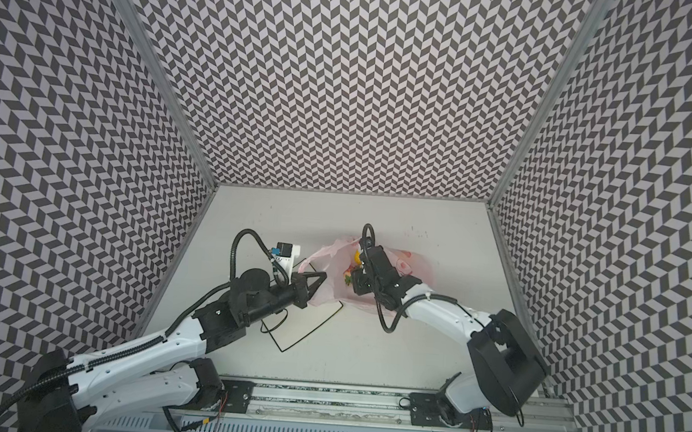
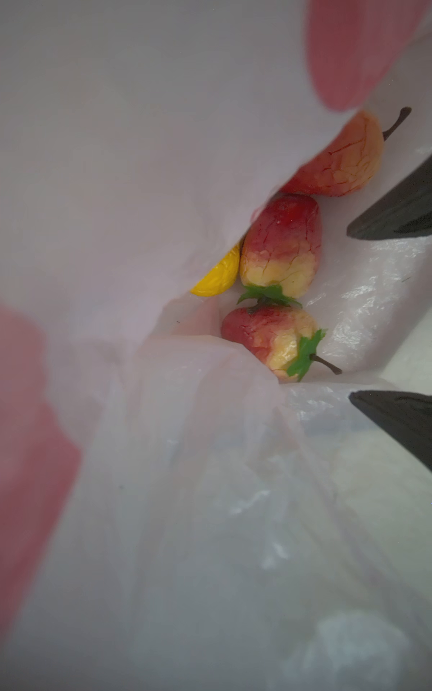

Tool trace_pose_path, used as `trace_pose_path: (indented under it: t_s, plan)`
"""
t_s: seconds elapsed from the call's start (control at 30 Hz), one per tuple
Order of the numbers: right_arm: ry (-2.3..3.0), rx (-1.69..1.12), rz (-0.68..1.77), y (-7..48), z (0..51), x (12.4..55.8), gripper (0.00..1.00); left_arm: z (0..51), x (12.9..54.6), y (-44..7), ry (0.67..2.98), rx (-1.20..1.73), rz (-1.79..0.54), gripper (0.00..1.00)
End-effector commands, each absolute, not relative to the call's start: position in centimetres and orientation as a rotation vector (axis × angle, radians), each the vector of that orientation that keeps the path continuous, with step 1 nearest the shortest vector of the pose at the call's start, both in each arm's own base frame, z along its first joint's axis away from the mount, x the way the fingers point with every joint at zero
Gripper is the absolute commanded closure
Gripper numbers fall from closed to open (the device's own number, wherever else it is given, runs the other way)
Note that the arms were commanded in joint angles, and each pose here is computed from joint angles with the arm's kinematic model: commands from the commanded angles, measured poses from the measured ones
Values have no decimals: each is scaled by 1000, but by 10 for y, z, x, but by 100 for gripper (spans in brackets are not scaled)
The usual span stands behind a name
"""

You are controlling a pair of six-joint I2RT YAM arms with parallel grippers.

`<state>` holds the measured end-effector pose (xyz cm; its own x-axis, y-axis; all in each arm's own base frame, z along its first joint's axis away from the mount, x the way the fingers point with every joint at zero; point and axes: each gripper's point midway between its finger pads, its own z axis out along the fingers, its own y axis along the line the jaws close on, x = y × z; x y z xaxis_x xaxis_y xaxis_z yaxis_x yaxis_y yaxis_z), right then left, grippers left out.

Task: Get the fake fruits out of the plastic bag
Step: 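Lower the open right gripper into the bag toward the red fake fruits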

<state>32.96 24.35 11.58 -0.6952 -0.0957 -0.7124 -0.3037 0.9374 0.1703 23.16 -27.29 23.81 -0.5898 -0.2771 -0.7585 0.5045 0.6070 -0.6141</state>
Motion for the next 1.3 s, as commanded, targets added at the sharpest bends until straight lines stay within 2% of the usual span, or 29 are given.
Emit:
trace_pose_path:
  t_s: [0.0, 0.3, 0.63, 0.77, 0.93, 1.0, 1.13, 1.27]
  plan:
    - [2245, 58, 423, 243, 128, 358, 31, 229, 227, -276, 1966, 221, -1042, 100]
    - [2273, 168, 251, 244, 85, 393, 25, 211, 218, -277, 2016, 276, -1003, 100]
    - [2341, 211, 167, 239, 37, 393, 27, 223, 222, -274, 1984, 252, -990, 100]
    - [2329, 184, 167, 242, 34, 397, 36, 227, 225, -272, 1971, 231, -985, 100]
    - [2304, 136, 213, 249, 51, 399, 61, 231, 230, -265, 1960, 160, -969, 100]
    - [2287, 108, 242, 252, 64, 397, 67, 233, 233, -262, 1952, 123, -967, 100]
    - [2235, 19, 347, 258, 99, 385, 73, 232, 238, -257, 1942, 43, -971, 100]
    - [2174, -120, 484, 266, 133, 364, 75, 234, 244, -255, 1923, -36, -991, 100]
